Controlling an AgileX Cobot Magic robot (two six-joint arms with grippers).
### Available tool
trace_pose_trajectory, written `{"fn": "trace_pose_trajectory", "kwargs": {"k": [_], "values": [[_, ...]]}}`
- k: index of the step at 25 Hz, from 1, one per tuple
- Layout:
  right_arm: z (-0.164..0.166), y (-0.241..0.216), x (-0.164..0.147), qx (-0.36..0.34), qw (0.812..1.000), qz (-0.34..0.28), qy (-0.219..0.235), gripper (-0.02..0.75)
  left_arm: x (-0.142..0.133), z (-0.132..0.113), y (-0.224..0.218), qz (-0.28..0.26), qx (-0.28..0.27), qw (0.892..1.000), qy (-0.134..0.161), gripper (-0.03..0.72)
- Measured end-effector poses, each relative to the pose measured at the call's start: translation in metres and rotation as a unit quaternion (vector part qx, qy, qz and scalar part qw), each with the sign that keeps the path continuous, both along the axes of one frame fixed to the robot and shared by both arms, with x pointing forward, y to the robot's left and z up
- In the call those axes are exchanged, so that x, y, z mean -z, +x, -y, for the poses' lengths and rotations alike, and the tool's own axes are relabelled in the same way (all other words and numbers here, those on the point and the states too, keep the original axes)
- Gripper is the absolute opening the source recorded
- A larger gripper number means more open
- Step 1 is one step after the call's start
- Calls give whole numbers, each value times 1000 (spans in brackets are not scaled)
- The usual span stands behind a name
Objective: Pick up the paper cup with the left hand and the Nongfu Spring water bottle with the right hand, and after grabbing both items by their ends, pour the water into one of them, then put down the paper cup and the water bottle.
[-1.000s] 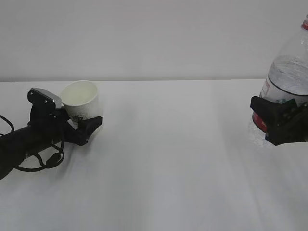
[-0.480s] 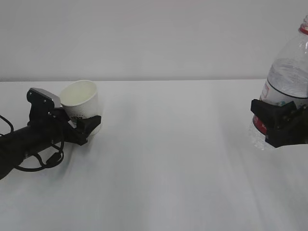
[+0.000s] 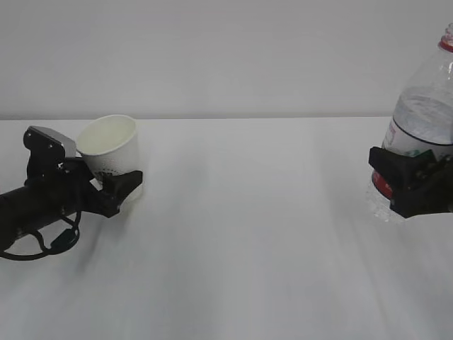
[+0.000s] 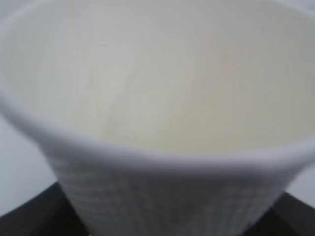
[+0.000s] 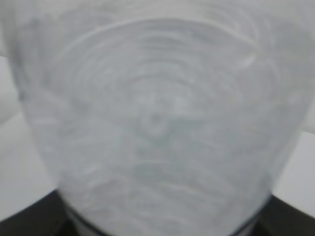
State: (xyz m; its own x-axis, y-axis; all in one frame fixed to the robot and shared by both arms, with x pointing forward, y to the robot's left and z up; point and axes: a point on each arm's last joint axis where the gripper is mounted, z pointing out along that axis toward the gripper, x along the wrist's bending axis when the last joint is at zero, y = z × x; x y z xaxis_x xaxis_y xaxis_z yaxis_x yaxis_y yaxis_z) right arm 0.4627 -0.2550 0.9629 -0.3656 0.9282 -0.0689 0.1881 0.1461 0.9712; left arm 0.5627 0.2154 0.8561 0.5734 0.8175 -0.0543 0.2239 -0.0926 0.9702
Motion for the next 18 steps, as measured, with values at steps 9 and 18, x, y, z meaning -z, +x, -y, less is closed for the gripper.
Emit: {"fn": "trace_pose_trajectory", "kwargs": {"k": [9,18], "values": [[0,0,1,-4,1000,-4,-5,450,-21,-4,-29,-1,0,1000,-1,554],[-1,-1,1,-10,1000,-4,-9,450,-36,-8,-59,-5,0,1000,-2,554]]}}
